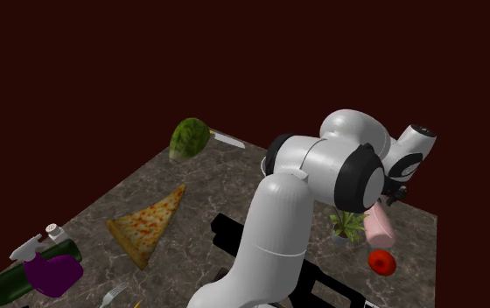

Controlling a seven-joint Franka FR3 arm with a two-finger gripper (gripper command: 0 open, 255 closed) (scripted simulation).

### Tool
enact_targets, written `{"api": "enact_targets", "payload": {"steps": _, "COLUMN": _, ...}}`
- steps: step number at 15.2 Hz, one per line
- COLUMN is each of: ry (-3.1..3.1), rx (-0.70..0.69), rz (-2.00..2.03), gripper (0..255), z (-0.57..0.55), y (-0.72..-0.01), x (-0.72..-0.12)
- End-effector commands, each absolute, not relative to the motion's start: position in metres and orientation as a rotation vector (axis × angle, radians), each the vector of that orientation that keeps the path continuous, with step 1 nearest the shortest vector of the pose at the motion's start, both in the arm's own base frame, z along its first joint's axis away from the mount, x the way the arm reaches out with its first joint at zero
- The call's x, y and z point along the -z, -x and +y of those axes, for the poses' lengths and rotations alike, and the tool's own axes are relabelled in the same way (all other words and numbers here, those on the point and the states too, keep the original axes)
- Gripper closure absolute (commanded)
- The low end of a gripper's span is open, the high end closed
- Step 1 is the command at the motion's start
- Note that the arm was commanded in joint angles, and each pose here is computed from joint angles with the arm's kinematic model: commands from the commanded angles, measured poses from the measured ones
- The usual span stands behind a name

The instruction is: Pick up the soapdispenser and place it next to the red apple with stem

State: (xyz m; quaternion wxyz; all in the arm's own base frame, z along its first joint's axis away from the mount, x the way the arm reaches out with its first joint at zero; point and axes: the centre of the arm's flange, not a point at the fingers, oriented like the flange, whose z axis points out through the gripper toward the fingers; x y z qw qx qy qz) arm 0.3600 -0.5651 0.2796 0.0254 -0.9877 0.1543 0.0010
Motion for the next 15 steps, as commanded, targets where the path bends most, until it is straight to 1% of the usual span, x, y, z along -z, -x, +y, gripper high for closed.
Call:
{"api": "enact_targets", "payload": {"steps": 1, "ry": 3.054, "rx": -0.002, "rz": 0.477, "gripper": 0, "z": -0.565, "y": -0.3609, "x": -0.2769}}
{"api": "enact_targets", "payload": {"steps": 7, "ry": 3.054, "rx": -0.002, "rz": 0.477, "gripper": 0, "z": -0.565, "y": -0.3609, "x": -0.2769}}
{"api": "enact_targets", "payload": {"steps": 8, "ry": 3.054, "rx": -0.002, "rz": 0.477, "gripper": 255, "z": -0.565, "y": -0.3609, "x": -0.2769}}
{"api": "enact_targets", "payload": {"steps": 15, "ry": 3.054, "rx": -0.002, "rz": 0.477, "gripper": 255, "z": -0.5653, "y": -0.3606, "x": -0.2768}}
